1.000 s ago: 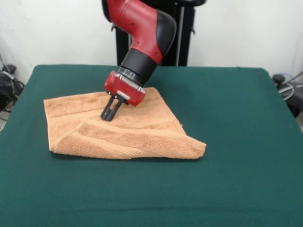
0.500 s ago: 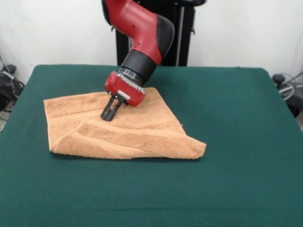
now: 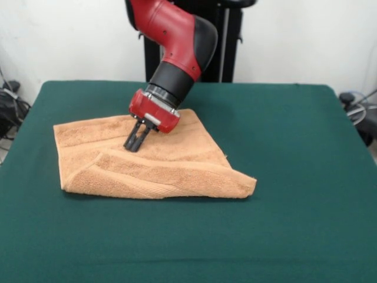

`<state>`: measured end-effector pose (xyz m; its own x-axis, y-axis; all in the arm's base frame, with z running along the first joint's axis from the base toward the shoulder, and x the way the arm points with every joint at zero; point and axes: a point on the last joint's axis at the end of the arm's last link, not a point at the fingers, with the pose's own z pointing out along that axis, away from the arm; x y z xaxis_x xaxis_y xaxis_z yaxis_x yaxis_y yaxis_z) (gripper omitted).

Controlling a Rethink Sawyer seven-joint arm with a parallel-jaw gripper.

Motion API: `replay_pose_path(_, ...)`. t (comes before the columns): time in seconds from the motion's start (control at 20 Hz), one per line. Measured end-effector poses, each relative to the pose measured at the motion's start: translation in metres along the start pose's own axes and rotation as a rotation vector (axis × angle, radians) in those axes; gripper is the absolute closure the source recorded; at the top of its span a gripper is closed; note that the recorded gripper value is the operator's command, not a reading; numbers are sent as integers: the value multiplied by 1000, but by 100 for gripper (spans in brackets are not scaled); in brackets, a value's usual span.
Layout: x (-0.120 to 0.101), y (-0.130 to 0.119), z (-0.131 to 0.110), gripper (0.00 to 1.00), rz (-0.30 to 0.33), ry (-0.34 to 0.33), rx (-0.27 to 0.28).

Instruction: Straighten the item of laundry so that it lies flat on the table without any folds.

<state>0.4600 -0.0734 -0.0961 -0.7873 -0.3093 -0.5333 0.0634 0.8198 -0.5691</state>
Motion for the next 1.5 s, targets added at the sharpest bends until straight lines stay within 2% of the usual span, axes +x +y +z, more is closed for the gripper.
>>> replay_pose_path(0.55,-15,-6,1,100,39,112,-39)
replay_pose_path(1.5,-18,-7,2,100,49,119,-43)
